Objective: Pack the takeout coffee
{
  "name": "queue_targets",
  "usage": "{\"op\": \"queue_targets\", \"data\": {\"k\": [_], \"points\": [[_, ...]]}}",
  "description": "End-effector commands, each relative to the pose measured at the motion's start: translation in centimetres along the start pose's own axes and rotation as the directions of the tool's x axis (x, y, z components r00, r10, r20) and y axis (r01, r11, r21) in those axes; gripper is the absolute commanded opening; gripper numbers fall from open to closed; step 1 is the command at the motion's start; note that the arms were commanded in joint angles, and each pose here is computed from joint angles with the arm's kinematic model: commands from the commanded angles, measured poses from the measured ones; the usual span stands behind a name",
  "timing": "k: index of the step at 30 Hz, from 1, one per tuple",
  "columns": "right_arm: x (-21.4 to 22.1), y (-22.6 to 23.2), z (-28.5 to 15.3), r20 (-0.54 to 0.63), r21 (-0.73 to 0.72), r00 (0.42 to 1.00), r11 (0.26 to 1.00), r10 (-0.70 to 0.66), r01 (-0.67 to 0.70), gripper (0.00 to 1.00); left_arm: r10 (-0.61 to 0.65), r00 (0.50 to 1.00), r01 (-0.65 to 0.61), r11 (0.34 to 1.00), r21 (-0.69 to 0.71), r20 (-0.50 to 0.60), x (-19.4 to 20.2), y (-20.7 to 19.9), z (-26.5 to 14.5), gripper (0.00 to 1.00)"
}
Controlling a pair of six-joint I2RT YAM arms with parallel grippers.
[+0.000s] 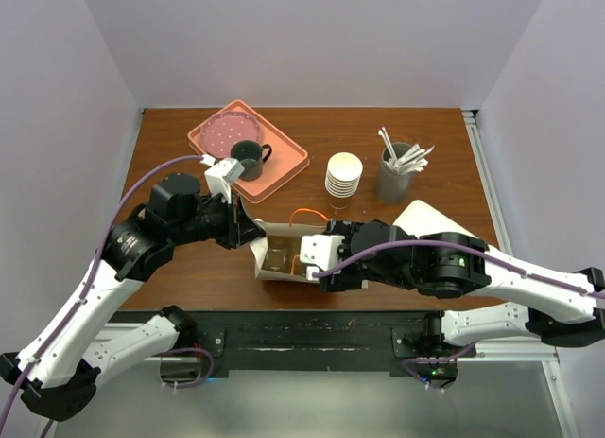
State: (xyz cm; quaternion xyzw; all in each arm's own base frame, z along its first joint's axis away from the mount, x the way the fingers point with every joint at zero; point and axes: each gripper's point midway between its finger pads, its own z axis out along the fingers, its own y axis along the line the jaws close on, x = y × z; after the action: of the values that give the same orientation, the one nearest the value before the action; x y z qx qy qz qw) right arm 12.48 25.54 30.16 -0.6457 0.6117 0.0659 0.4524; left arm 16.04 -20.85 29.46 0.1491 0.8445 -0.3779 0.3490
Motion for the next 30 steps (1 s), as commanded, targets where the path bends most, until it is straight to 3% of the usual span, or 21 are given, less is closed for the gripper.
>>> {"op": "queue_targets", "data": {"k": [1,12,21,30], "points": [[0.0,-0.4,-0.5,-0.019,-0.015,0.995,0.995,-0.099,0.099,0.19,-0.008,0.999,0.006,0.999,0.043,0.047,-1.6,-1.6,-1.1,0.00],[-1.1,0.2,1.3,-0.013,-0.027,0.995,0.995,-0.101,0.101,0.24,0.025,0.999,-0.028,0.996,0.084,0.040,-0.8,-1.8,-0.8,0.00],[-1.4,-1.3,1.6,-0.002,0.069,0.999,0.997,-0.035,0.035,0.27,0.162,0.985,-0.168,0.978,0.127,0.056,2.1,-0.2,0.2,0.00],[-1.2,1.0,2.1,-0.025,-0.035,0.999,0.999,-0.029,0.028,0.28,0.173,0.983,-0.180,0.975,0.130,0.062,1.6,-0.4,0.3,0.00]]}}
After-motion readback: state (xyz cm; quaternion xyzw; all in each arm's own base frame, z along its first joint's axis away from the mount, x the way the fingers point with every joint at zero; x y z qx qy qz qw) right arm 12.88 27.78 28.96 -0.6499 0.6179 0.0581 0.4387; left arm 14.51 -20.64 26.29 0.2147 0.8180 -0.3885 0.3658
